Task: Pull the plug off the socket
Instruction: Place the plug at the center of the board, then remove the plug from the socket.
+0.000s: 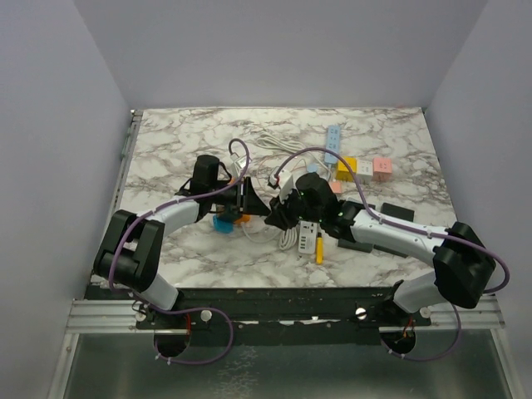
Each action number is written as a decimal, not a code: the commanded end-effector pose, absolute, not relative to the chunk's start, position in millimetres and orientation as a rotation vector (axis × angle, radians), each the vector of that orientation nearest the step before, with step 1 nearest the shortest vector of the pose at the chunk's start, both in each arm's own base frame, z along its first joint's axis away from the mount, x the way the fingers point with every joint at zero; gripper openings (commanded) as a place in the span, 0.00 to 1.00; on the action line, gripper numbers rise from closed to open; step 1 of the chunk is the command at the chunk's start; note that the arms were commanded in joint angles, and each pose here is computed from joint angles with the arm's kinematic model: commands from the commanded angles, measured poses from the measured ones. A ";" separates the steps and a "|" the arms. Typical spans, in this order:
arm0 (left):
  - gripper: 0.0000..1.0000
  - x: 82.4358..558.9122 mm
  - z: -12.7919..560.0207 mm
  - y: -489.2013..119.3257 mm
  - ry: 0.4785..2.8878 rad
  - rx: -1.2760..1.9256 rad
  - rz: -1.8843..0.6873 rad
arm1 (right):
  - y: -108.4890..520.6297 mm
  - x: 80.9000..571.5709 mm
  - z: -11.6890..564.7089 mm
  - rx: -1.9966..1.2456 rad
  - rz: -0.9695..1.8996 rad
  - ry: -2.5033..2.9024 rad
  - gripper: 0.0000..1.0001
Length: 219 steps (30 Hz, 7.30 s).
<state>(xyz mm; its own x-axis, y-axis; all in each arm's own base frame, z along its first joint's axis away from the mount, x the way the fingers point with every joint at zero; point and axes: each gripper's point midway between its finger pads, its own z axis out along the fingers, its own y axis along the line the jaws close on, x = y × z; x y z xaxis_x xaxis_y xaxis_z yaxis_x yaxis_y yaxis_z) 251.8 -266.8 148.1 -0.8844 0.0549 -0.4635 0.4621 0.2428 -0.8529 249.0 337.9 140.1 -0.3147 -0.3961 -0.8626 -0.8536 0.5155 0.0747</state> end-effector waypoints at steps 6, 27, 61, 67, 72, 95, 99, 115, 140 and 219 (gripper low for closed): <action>0.26 257.6 159.2 -271.2 2.130 0.528 -1.670 | 338.7 254.2 139.1 -0.976 0.661 1.888 0.20; 0.99 346.5 153.7 -130.6 2.170 0.005 -0.617 | 177.0 321.9 126.7 -0.150 0.092 2.155 0.20; 0.99 303.5 90.0 -137.8 2.422 -0.042 -0.872 | 132.2 346.6 121.9 -0.028 0.162 2.258 0.86; 0.99 300.9 103.2 -158.6 2.366 0.046 -0.966 | 172.3 330.5 146.9 -0.201 0.443 2.165 0.84; 0.99 291.3 108.6 -185.7 2.347 0.144 -1.073 | 204.2 312.2 161.7 -0.321 0.614 2.075 0.83; 0.99 279.9 128.9 -215.4 2.262 0.309 -1.069 | 330.2 269.9 144.4 -0.410 0.947 2.041 0.82; 0.99 293.2 145.7 -205.8 2.193 0.292 -0.962 | 344.4 263.8 146.7 -0.470 0.959 1.997 0.82; 0.99 251.4 121.8 -150.9 2.173 -0.181 -0.795 | 350.6 275.6 149.5 -0.450 0.895 2.014 0.82; 0.57 247.0 95.8 -167.6 2.272 -0.126 -0.797 | 356.5 273.2 151.1 -0.485 0.904 2.042 0.81; 0.00 227.7 102.2 -253.0 2.326 0.422 -0.670 | 335.6 284.7 80.9 -0.372 0.411 2.337 0.49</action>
